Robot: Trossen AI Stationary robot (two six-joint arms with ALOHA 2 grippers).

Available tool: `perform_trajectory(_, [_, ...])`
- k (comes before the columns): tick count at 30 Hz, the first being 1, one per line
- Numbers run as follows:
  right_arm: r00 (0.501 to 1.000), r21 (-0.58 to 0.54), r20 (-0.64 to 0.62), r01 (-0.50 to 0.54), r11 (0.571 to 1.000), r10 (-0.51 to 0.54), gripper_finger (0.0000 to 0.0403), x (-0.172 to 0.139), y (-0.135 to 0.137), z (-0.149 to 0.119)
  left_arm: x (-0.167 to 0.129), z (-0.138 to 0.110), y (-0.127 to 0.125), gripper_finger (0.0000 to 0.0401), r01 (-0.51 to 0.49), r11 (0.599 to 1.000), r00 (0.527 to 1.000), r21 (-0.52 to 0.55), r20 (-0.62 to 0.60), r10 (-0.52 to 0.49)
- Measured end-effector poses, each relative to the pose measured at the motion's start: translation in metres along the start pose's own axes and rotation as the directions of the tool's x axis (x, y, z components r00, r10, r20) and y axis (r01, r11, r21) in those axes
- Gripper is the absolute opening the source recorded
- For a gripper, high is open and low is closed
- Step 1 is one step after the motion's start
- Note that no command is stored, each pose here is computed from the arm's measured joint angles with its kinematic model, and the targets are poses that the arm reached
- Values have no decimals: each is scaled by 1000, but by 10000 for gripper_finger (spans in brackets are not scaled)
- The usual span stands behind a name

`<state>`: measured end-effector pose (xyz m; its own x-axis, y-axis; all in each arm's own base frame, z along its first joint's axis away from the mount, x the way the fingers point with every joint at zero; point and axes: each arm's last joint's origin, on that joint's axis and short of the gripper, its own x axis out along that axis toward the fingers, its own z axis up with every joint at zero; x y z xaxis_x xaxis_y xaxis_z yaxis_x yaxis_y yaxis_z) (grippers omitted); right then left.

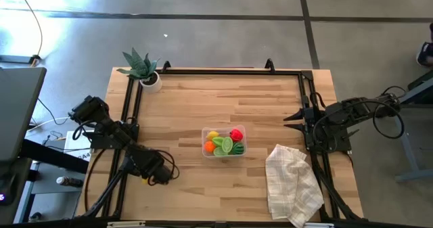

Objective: Pick and placing Produce into tupperware
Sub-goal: Put the yellow banana into the transparent bin

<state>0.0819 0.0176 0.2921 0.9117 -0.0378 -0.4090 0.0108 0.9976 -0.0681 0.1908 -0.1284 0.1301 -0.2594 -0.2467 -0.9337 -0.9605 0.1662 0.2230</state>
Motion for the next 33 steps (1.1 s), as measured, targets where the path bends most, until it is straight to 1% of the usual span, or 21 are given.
perform_trajectory(9, [1000,0,0,0,1000,0,84,0,0,0,-3,11,-1,287,-9,999,1000,-49,27,10])
perform_trajectory(20, [1000,0,0,0,1000,0,84,0,0,0,-3,12,0,284,-8,999,999,-54,51,10])
perform_trajectory(23, [1000,0,0,0,1000,0,84,0,0,0,-3,12,0,267,-7,998,998,-58,54,10])
perform_trajectory(29, [1000,0,0,0,1000,0,84,0,0,0,-3,13,0,210,-6,998,998,-65,68,11])
perform_trajectory(33, [1000,0,0,0,1000,0,84,0,0,0,-3,13,0,179,-4,998,997,-64,81,9])
